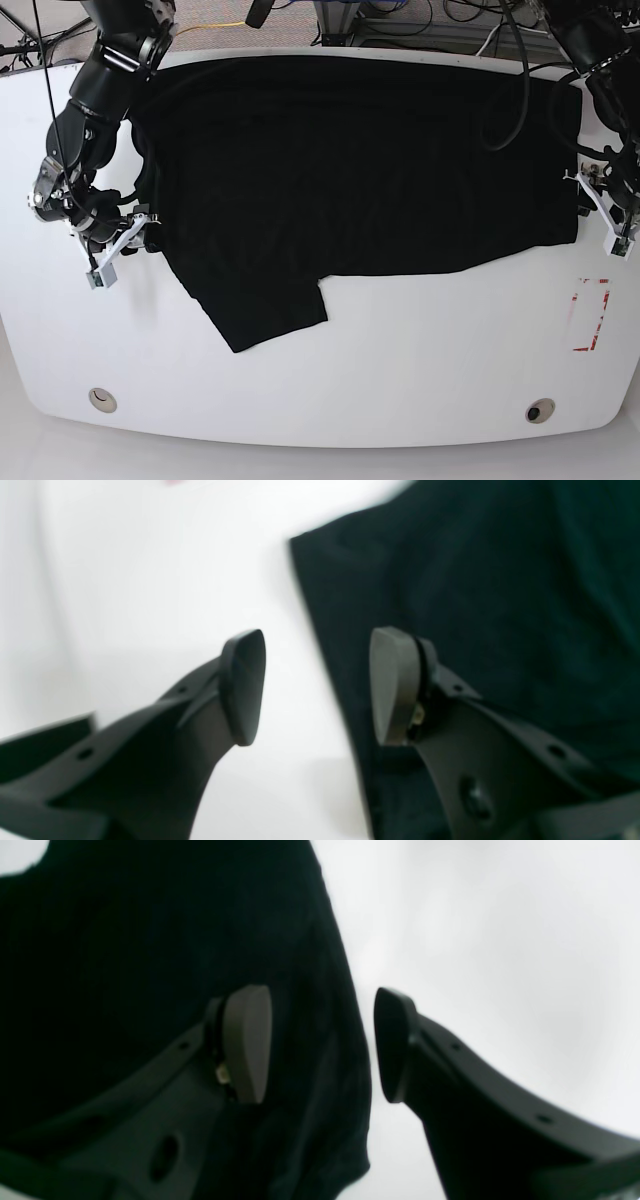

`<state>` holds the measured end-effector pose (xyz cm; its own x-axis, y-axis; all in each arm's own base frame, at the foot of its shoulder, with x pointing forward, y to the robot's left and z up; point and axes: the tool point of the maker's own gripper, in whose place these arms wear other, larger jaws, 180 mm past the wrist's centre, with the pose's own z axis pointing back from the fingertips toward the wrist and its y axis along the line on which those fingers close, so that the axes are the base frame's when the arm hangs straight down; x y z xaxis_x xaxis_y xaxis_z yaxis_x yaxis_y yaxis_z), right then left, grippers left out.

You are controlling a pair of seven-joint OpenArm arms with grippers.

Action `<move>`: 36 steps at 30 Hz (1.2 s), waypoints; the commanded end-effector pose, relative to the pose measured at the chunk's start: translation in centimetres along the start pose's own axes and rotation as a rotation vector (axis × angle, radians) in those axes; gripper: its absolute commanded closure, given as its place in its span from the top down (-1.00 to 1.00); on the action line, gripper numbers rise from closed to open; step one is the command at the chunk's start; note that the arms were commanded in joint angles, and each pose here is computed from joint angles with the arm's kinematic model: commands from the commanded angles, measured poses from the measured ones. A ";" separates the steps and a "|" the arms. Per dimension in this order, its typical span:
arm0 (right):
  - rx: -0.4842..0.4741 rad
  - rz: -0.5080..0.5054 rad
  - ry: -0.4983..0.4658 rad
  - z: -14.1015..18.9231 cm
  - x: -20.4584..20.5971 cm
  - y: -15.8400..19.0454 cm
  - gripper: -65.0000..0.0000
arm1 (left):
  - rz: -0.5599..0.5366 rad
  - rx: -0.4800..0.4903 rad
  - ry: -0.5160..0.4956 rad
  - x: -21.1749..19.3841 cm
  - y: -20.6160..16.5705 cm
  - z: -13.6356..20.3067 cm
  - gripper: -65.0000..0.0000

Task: Fold the T-shirt properly
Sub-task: 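Release the edge and grasp the shirt's side edges with both grippers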

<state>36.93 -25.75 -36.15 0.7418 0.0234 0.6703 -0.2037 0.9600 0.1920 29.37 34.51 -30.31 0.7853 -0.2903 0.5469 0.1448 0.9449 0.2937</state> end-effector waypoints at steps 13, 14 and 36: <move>0.020 0.009 -0.073 -3.2 5.2 -0.9 -0.03 | 0.000 0.040 -0.036 2.1 0.0 -2.9 -0.04; 0.021 0.008 -0.082 -3.4 5.4 -0.9 -0.03 | 0.001 0.035 -0.030 2.0 -0.1 -3.2 -0.04; 0.091 -0.102 -0.089 -8.2 4.7 0.9 -0.03 | 0.040 -0.011 -0.091 1.8 0.3 -5.2 -0.04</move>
<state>43.62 -23.20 -40.80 0.7487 -0.0900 0.6568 -0.1635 0.9350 0.3146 32.65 34.77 -35.37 0.7787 -0.2489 0.5760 0.1308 0.9622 0.2391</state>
